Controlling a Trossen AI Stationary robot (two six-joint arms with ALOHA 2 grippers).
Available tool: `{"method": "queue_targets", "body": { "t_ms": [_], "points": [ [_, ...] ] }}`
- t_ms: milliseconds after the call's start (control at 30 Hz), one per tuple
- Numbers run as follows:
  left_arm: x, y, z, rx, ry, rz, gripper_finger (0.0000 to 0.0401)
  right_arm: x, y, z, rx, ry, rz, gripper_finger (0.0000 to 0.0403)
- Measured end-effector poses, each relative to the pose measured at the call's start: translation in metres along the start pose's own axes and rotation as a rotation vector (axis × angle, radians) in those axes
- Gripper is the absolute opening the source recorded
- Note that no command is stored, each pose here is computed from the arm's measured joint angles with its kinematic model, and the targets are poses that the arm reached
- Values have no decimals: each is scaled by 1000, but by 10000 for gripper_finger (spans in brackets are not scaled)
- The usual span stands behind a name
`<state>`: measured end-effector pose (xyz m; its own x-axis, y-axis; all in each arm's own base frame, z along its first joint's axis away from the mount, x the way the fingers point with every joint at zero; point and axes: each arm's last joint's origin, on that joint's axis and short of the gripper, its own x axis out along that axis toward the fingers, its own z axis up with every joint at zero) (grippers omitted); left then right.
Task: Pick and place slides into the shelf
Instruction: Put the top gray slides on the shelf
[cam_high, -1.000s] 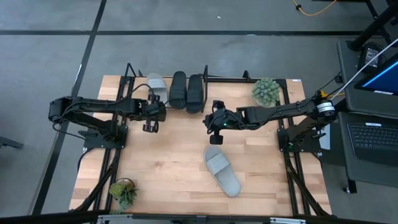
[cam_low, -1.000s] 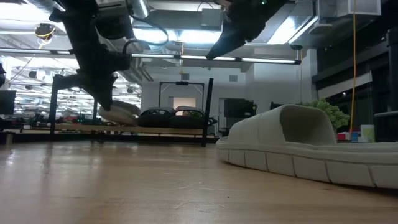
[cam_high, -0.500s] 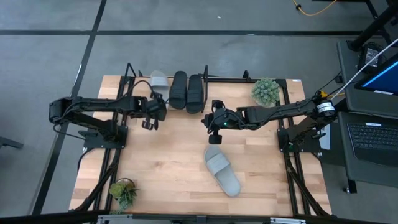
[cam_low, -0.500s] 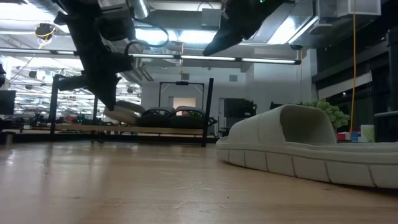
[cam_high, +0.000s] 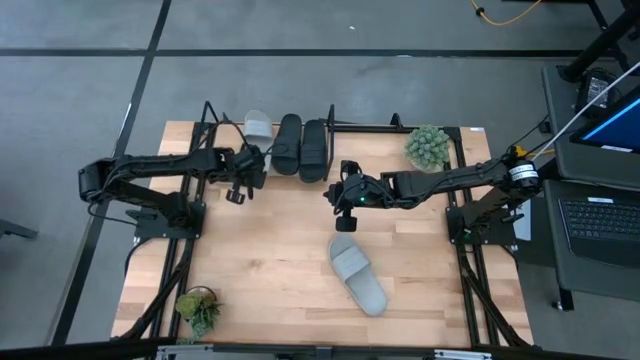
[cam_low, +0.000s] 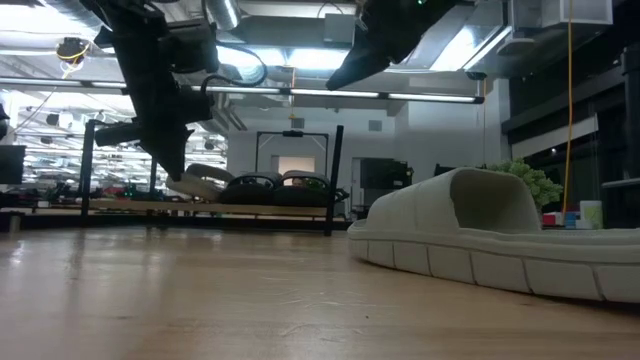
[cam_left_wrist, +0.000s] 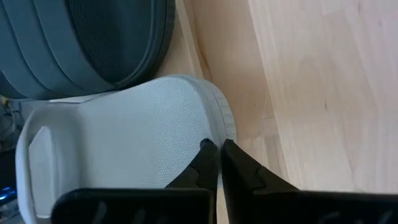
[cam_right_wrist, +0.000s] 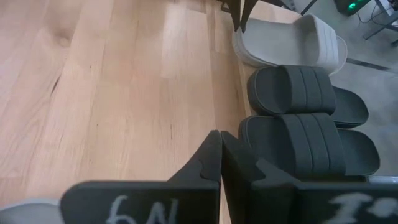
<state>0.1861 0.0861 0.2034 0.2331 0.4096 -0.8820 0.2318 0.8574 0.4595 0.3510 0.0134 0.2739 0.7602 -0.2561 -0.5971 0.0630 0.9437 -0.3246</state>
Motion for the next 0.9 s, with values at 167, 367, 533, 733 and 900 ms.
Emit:
{"method": "queue_targets", "body": {
  "t_ms": [167, 367, 533, 733, 900],
  "points": [
    [1, 3, -3, -38, 0, -8, 12, 0, 0, 0, 0, 0, 0, 6],
    [2, 4, -3, -91, -20, -21, 27, 0, 0, 0, 0, 0, 0, 6],
    [2, 6, -1, -99, -41, -6, 38, 0, 0, 0, 12, 0, 0, 6],
    [2, 7, 0, -104, -56, 7, 56, 0, 0, 0, 14, 1, 0, 6],
    [2, 7, 0, -105, -54, 9, 81, 0, 0, 0, 14, 1, 0, 6]
  ]
}}
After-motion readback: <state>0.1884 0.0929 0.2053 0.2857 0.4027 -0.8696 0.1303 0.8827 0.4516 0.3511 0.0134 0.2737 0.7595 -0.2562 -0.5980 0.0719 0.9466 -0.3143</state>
